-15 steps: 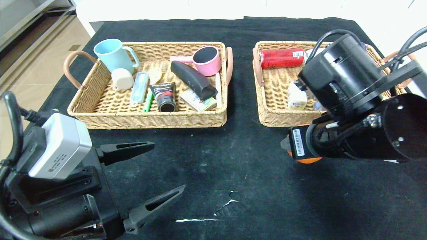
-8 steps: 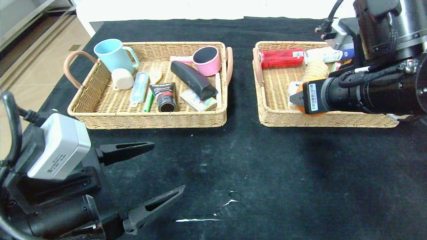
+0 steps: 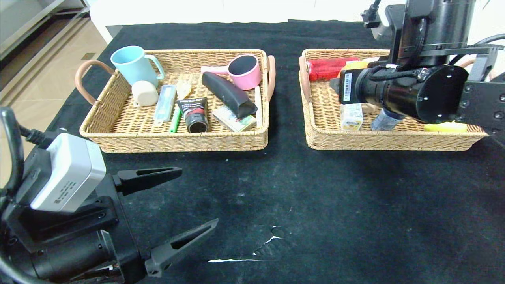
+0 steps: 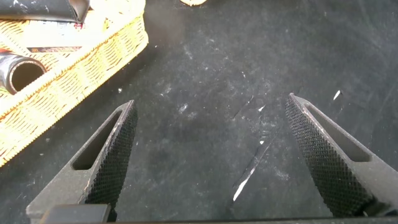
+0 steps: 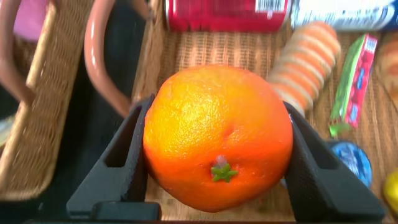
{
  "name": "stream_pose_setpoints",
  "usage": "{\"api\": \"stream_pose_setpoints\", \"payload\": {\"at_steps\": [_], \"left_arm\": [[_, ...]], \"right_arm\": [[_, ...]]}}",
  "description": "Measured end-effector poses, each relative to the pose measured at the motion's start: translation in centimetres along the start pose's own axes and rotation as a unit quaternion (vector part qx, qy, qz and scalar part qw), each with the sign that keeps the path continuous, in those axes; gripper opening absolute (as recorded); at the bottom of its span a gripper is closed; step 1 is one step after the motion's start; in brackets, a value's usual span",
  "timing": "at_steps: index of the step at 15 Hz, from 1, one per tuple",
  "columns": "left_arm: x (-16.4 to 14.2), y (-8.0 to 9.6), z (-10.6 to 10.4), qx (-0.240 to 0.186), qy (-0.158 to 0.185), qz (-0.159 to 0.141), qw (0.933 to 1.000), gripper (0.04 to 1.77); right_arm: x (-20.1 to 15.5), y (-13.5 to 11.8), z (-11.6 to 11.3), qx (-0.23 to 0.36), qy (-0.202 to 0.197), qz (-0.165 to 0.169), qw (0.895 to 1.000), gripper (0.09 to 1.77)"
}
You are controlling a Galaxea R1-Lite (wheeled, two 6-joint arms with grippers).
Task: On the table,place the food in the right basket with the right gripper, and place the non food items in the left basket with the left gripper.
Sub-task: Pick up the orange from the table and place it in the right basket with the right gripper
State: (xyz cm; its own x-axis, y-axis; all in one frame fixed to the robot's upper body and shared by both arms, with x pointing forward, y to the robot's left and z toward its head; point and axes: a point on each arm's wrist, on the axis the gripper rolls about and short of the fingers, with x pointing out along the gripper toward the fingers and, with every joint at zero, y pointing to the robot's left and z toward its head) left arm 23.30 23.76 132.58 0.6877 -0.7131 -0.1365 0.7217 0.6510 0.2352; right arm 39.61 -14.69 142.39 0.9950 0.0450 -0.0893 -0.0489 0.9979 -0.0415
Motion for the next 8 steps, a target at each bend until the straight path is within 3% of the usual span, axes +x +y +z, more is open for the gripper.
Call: {"api": "stream_pose_setpoints", "payload": {"at_steps": [3, 8], "left_arm": [[0.1, 0.0, 0.0, 0.000, 0.001, 0.000, 1.0000, 1.72], [0.1, 0.0, -0.1, 0.000, 0.003, -0.001, 1.0000, 1.72]], "right_arm": [[1.8, 0.4, -0.5, -0.005, -0.042, -0.007, 0.999, 1.24], [4.1, 0.8, -2.4, -0.013, -0.040, -0.017, 0.999, 1.24]]}}
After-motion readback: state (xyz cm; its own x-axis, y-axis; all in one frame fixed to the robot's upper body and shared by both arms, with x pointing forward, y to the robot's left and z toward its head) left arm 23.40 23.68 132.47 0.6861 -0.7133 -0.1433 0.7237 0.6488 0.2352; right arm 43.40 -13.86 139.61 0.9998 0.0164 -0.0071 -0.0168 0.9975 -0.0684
